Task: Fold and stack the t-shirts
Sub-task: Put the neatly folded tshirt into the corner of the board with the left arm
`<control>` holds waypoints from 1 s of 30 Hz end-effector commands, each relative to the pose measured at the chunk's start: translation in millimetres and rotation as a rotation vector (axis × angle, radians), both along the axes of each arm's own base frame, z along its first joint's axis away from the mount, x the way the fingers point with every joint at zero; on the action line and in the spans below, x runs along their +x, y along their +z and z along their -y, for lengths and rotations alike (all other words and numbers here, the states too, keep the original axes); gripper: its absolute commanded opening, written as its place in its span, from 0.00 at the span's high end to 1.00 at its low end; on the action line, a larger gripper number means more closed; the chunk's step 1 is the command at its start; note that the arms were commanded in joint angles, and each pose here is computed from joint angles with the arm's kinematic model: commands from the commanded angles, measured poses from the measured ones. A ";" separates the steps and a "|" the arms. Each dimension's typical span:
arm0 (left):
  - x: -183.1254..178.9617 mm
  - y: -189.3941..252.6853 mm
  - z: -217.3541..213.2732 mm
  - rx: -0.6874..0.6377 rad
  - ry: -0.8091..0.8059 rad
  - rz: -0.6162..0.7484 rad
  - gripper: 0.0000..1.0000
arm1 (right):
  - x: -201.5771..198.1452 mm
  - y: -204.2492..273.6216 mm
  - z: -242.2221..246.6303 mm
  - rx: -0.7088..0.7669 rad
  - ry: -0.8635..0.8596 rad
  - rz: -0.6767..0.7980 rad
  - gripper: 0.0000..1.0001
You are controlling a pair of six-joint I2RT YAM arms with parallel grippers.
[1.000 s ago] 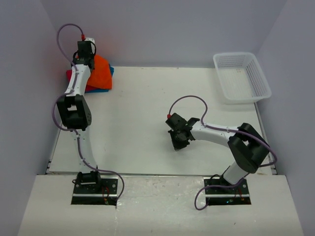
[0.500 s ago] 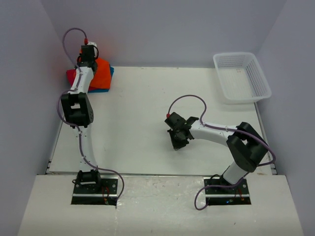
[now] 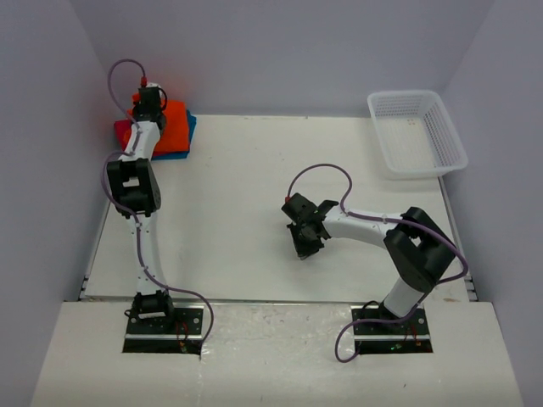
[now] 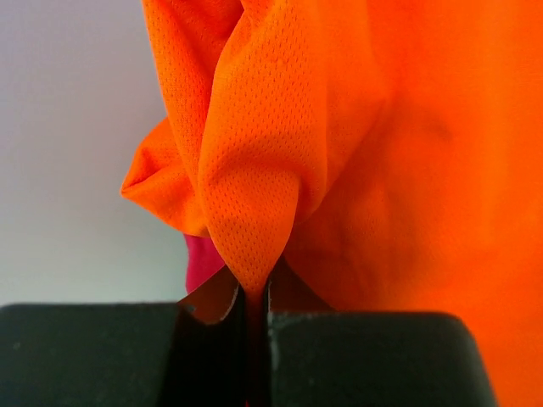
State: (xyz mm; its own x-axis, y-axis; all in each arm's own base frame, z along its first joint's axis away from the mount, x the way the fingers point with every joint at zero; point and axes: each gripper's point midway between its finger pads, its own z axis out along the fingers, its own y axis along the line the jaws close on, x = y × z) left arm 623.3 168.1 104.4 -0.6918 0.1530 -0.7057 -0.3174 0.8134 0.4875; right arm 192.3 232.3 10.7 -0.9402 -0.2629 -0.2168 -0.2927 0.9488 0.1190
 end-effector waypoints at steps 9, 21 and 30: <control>-8.3 72.3 -49.5 0.143 0.287 0.284 0.44 | -2.3 -2.8 -7.9 0.010 0.036 -0.026 1.00; -42.4 261.2 35.0 0.239 0.369 0.679 0.16 | 7.3 20.8 -12.4 0.055 0.007 0.040 1.00; -65.0 229.6 154.5 -0.267 0.083 0.577 0.11 | 38.2 94.5 -26.3 0.210 0.009 0.290 0.84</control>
